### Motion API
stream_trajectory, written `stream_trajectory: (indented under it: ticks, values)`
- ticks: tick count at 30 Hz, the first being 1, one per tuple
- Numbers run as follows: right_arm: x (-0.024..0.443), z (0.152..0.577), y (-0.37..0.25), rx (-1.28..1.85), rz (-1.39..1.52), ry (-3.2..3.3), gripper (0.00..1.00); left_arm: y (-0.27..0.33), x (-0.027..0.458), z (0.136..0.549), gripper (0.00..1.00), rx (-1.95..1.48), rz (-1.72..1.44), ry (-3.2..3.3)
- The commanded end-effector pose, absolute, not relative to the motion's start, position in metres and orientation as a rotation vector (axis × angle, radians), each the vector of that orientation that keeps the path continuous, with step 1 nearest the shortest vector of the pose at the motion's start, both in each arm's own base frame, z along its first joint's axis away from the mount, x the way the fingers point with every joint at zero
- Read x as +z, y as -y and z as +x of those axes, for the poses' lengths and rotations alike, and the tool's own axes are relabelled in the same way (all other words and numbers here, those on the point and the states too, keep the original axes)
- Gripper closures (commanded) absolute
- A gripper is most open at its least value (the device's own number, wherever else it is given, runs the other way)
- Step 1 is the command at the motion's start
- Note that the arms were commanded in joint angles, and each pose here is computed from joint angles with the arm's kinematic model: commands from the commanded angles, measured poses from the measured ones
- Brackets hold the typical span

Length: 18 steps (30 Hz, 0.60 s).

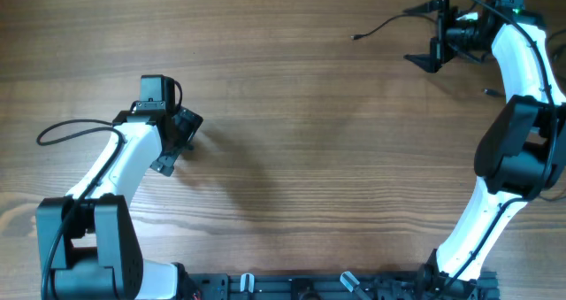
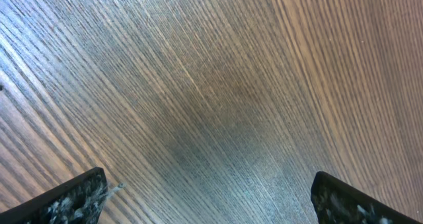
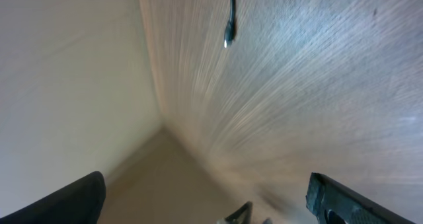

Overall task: Untangle cables
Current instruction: 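Open the right gripper to drop the cable and lift away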

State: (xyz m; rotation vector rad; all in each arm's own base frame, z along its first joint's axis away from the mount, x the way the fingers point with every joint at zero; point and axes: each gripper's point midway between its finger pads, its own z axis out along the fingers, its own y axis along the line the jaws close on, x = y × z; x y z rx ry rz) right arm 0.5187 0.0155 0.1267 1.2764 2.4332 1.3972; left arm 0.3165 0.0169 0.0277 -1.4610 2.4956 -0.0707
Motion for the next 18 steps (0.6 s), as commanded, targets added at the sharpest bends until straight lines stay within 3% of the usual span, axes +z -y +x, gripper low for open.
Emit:
stream_trajectory:
  ticks: [1,3,5,12,18]
  values:
    - [0.097,0.514,0.004,1.042,0.757,-2.595,0.0,-0.018,0.031,0.317,0.0,-0.08,-1.473,-2.477]
    - [0.077,0.485,0.038,0.667,0.864,-2.746,0.0,-0.018,0.031,0.317,0.0,-0.08,-1.474,-2.477]
    - [0.095,0.467,0.043,0.566,0.749,-2.801,0.0,-0.018,0.031,0.317,0.0,-0.08,-1.474,-2.477]
    - [0.239,0.384,0.017,0.571,0.448,-2.72,0.0,-0.018,0.031,0.317,0.0,-0.08,-1.474,-2.477]
    - [0.321,0.293,0.007,0.437,0.386,-2.591,0.0,-0.018,0.031,0.317,0.0,-0.08,-1.474,-2.477]
